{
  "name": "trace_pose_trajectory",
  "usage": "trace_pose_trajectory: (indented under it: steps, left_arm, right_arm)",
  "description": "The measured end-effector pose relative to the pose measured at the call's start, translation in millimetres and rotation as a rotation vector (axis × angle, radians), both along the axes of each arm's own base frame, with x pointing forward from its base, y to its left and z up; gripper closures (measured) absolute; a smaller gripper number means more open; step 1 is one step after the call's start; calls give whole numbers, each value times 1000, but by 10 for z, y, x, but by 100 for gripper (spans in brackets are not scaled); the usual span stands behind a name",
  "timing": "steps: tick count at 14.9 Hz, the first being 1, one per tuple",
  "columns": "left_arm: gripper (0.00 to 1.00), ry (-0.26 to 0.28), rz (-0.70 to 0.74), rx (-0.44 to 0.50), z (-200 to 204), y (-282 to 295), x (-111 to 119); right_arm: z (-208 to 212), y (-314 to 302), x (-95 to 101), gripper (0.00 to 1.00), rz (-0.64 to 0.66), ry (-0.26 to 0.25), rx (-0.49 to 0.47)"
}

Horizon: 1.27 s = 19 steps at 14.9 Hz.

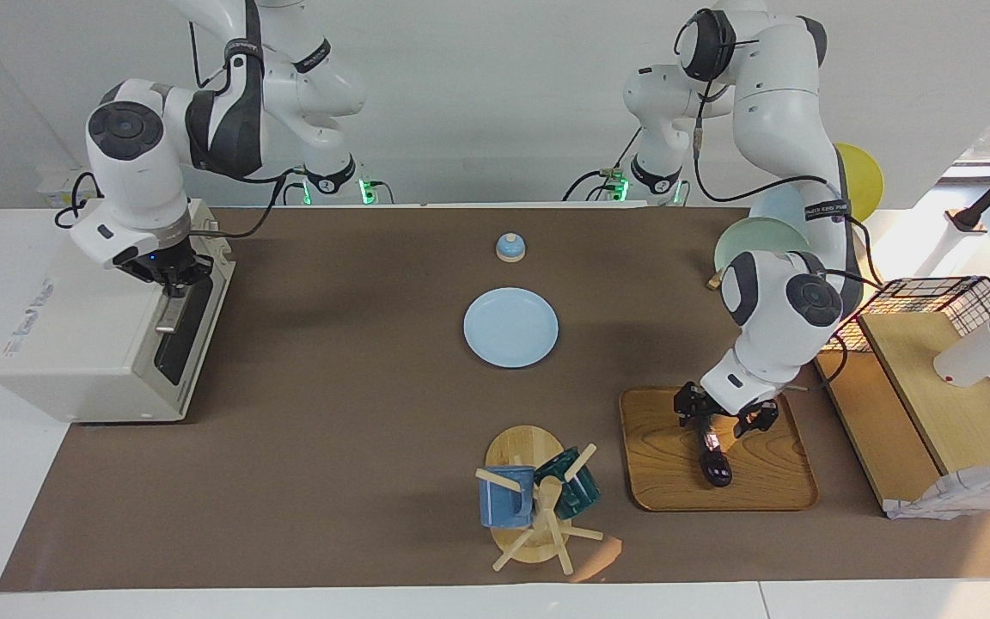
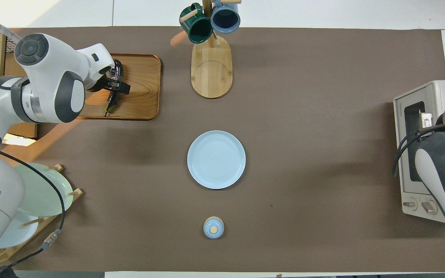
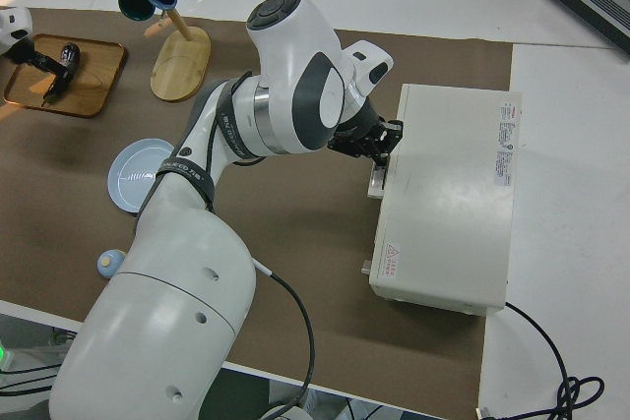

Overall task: Put eggplant into oven
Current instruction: 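Grasp the eggplant with the left gripper while the right gripper reaches the oven, then carry the eggplant toward the plate while the right gripper opens the oven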

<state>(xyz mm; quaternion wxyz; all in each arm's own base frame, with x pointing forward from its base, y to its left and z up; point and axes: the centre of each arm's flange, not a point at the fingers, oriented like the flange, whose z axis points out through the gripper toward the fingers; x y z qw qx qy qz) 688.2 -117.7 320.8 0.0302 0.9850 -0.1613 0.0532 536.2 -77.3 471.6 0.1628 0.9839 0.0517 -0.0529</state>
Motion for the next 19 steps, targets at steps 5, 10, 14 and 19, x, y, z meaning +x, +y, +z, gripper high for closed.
trace_pose_trajectory:
  steps: [5, 10, 14, 19]
  left_arm:
    - [0, -6, -33, 2, -46, -1, 10]
    - [8, -6, -42, 3, -64, -8, 10]
    - [50, -5, -45, 3, -65, -17, 8]
    - [72, -2, -47, 4, -60, -23, 7]
  right_arm:
    - [-82, 12, -26, 99, 5, -3, 9]
    - [-155, 295, -66, 99, -5, -42, 97]
    - [-396, 586, -40, 99, 5, -52, 173]
    - [-973, 944, 65, 99, 7, -90, 200]
